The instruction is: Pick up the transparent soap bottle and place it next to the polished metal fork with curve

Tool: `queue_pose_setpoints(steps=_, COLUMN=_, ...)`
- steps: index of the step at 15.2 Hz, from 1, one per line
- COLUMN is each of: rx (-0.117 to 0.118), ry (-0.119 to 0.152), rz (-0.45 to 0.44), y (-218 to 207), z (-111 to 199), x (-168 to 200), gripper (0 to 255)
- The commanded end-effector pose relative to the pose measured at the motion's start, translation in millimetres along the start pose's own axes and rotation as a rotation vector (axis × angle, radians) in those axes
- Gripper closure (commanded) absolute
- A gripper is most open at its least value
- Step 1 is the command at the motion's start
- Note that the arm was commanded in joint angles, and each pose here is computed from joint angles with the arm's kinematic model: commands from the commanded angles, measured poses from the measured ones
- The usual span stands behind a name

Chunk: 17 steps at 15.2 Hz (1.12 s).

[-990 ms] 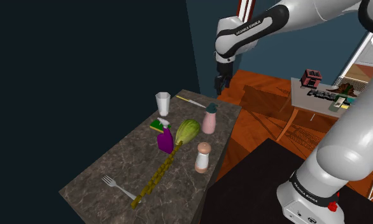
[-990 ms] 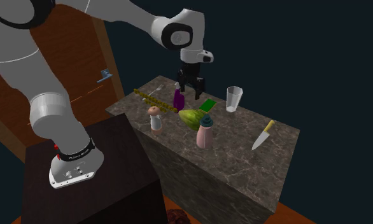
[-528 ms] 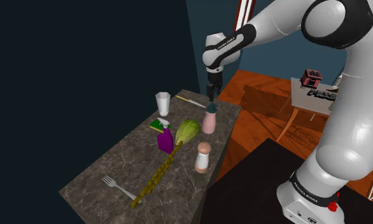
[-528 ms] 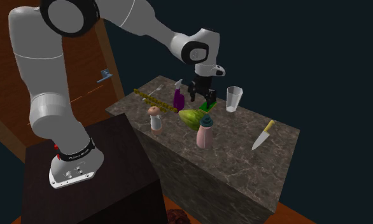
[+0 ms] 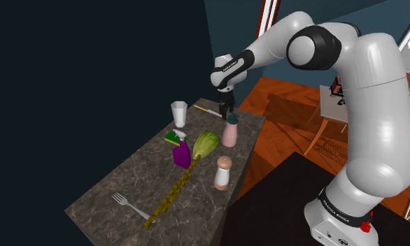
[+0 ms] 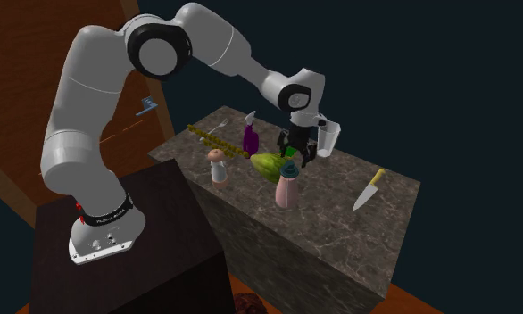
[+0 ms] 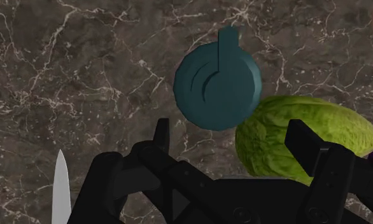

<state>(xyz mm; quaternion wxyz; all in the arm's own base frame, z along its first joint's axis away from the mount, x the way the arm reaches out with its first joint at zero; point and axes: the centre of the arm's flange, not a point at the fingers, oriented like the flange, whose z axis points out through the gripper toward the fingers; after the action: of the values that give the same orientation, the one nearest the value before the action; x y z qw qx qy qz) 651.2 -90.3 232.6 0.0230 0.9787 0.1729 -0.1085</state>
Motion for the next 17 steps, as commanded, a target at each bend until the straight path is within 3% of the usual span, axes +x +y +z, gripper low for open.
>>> queue_pose_setpoints(steps=1, rx=0.003, ry=-0.008, rz=-0.009, y=4.3, z=10.9, x=9.9, gripper=0)
queue_pose_setpoints(steps=8, rx=0.003, ry=-0.008, rz=-0.009, y=4.2, z=50.9, x=9.6, gripper=0)
queue_pose_setpoints(steps=16, rx=0.003, ry=-0.008, rz=-0.009, y=4.2, z=50.9, x=9.6, gripper=0)
queue_pose_setpoints(steps=17, rx=0.003, ry=-0.008, rz=-0.009, y=4.2, z=50.9, x=9.6, gripper=255)
